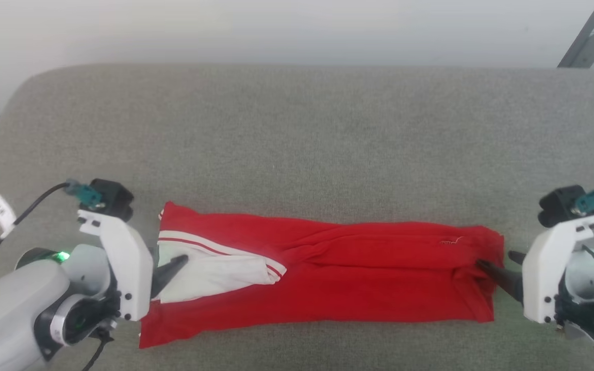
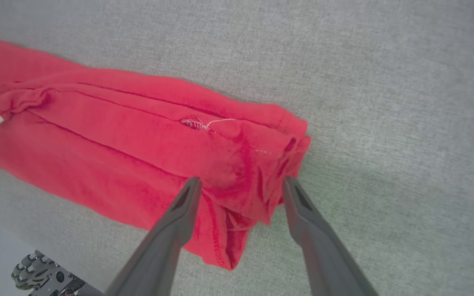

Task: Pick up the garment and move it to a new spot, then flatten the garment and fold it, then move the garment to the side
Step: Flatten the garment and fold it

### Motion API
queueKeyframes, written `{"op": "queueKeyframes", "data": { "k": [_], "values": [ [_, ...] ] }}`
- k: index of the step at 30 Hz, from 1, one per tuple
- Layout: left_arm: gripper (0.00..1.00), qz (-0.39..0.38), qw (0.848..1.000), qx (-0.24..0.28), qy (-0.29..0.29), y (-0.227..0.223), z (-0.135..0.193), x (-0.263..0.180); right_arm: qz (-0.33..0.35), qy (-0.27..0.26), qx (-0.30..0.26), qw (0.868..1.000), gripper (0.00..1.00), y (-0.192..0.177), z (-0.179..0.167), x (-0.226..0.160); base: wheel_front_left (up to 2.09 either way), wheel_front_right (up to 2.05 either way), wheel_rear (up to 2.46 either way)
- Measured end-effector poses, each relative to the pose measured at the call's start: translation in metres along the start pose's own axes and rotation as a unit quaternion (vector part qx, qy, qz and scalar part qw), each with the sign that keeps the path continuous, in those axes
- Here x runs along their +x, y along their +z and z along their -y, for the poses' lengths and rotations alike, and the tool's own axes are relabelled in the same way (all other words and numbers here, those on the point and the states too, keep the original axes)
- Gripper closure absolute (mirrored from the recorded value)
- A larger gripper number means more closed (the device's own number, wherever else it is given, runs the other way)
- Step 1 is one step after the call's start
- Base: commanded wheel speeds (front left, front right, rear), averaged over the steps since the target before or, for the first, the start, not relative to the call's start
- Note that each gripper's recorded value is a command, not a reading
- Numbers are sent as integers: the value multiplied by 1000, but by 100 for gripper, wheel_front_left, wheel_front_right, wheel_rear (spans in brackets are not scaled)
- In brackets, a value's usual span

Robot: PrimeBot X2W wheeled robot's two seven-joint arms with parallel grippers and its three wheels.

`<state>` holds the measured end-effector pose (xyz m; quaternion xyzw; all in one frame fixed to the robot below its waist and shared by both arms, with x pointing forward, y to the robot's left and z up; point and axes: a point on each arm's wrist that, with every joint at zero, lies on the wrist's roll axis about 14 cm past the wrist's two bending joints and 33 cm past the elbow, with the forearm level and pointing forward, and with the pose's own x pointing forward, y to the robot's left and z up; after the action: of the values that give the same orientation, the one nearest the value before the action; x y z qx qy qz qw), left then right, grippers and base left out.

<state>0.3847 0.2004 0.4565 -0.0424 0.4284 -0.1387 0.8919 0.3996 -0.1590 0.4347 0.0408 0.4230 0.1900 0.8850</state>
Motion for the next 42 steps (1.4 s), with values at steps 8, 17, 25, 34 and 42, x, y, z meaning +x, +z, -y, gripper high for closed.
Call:
{"op": "queueKeyframes", "data": {
  "k": [8,17,25,34,42],
  "values": [
    [0,159,987,1,28,25,-16,-26,36,-10,24,999,0,-3,4,-21,0,0,0],
    [0,293,952,-1,90,28,-51,-47,44,-16,40,998,0,-11,7,-22,0,0,0],
    [0,371,914,-53,152,34,-90,-72,47,-22,39,998,0,-11,11,-9,0,0,0],
    [0,388,895,-106,191,-24,-114,-78,5,-10,27,1000,0,-12,5,22,0,0,0],
    [0,415,876,-124,213,-38,-124,-87,-58,9,38,998,0,-26,-5,49,0,0,0]
  ]
}}
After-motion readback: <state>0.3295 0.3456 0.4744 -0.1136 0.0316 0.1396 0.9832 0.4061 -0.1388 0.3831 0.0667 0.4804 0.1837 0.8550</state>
